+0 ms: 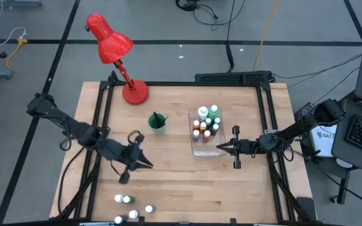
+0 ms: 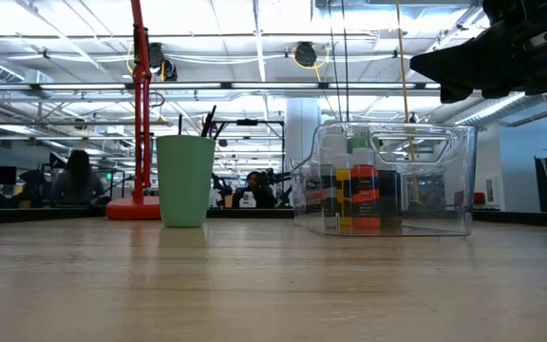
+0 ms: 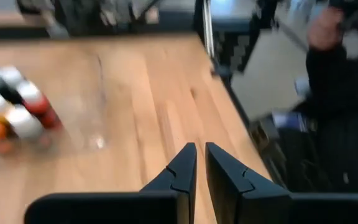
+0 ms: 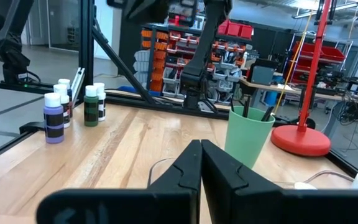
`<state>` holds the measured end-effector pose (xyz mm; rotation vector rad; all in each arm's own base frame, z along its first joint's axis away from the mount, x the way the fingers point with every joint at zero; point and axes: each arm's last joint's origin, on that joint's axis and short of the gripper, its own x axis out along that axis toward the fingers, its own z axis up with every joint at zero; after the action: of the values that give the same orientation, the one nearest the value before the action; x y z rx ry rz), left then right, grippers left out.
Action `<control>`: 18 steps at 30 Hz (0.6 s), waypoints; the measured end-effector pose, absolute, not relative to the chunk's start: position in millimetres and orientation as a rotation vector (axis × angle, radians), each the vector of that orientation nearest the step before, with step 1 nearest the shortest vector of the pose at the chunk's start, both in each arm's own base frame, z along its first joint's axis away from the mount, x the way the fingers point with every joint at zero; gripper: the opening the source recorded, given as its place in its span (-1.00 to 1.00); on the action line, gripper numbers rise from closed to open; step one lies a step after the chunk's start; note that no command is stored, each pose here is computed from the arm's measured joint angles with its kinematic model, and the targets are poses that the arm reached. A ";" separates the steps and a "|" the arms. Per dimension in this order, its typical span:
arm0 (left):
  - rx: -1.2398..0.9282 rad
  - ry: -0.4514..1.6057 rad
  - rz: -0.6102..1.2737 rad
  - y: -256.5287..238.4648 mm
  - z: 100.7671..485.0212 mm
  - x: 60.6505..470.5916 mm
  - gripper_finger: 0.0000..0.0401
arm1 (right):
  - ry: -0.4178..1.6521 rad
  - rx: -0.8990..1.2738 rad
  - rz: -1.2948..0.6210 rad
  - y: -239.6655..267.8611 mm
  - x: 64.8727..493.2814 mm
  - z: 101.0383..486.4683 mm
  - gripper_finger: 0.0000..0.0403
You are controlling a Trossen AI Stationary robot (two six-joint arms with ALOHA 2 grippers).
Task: Pick & Place Paint Supplies
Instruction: Put the small purple paint bottle into the transparent bin
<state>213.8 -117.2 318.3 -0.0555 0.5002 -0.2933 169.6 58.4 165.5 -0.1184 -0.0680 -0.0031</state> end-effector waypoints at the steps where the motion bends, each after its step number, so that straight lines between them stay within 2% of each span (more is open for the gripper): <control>1: -0.055 0.541 -0.293 -121.4 315.0 216.1 -0.83 | -0.068 -0.121 -0.003 58.4 169.6 165.5 -0.98; 7: 0.033 0.676 -0.390 -152.6 287.6 223.6 -0.82 | -0.071 -0.139 -0.004 58.4 169.6 165.8 -0.98; 11: 0.035 0.696 -0.415 -169.7 273.6 230.3 -0.78 | -0.071 -0.140 -0.004 58.4 169.5 165.8 -0.98; 14: -0.014 0.695 -0.418 -181.3 265.7 235.4 -0.64 | -0.070 -0.138 -0.004 58.4 169.5 165.7 -0.98; 18: -0.116 0.765 -0.429 -190.3 255.2 236.8 -0.35 | -0.070 -0.120 -0.003 58.4 169.6 165.7 -0.98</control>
<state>236.8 -190.3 255.2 -0.1162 0.7654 -0.4291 169.6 58.4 165.7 -0.1203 -0.0698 -0.0029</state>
